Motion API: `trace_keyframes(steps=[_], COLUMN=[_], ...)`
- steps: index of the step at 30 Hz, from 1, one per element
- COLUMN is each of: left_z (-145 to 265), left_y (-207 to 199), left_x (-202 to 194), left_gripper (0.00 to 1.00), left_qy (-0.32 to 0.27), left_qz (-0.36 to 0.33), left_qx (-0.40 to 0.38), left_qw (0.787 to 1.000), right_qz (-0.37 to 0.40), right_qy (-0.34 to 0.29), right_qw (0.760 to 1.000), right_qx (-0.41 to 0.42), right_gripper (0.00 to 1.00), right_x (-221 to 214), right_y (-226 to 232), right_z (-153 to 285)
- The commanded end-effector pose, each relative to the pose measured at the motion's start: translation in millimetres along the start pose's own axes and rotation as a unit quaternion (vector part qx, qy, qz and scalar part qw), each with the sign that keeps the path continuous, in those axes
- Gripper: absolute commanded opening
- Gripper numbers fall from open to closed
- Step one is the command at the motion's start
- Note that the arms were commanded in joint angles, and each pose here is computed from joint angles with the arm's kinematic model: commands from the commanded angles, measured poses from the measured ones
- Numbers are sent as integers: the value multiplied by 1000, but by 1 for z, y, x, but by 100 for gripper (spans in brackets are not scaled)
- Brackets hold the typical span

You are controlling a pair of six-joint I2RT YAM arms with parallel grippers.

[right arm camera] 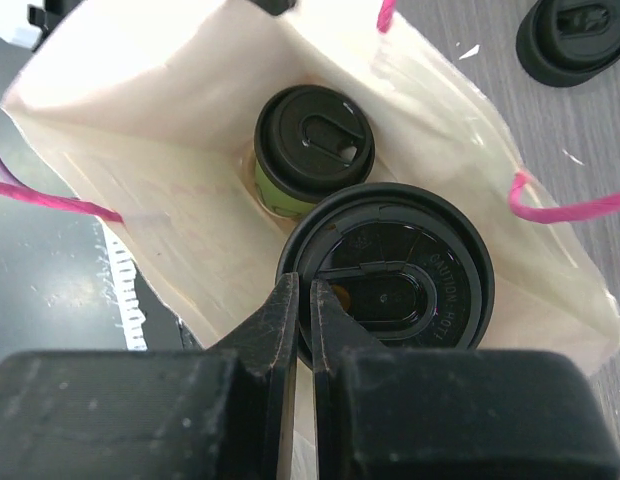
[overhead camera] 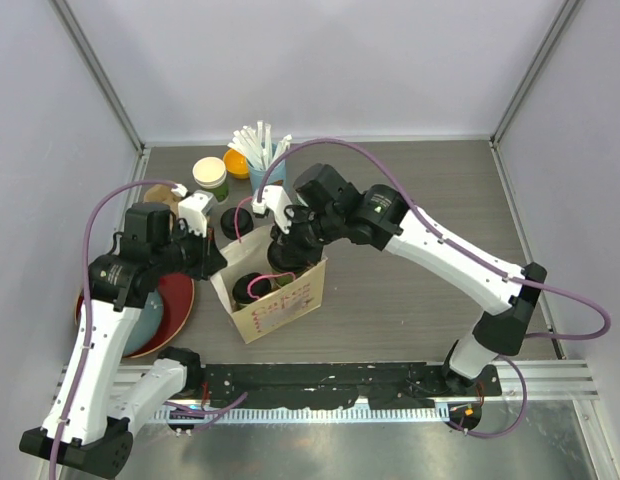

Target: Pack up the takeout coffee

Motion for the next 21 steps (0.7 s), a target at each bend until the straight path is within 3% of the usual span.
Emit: trace_keyframes(steps=[1,9,21], left_z=[4,5,3], left_y=[-3,-2,1], left_x=[13,14,14], left_gripper=[0,0,0], left_qy=[-33,-37,-36], left_qz=[-21,-26,-34], left_qx=[-4,2,10], left_qw=[999,999,999], right_qz=[34,31,25], right_qy=[-10,46,67], right_qw=[999,998,997], right_qx=[-1,0,12], right_gripper=[1,1,1], right_x=[0,-36,-55], right_y=[-5,-8,-12], right_z=[-13,-42,-73])
Point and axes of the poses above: each gripper's point midway between its finger pads, its own z axis back along the fingers, its own y axis along the line the jaws close on, x = y × z, the point moved 7 cm from there along z, back along the fingers, and after that the axes turned 13 degrees about z, right-handed, at the moved point
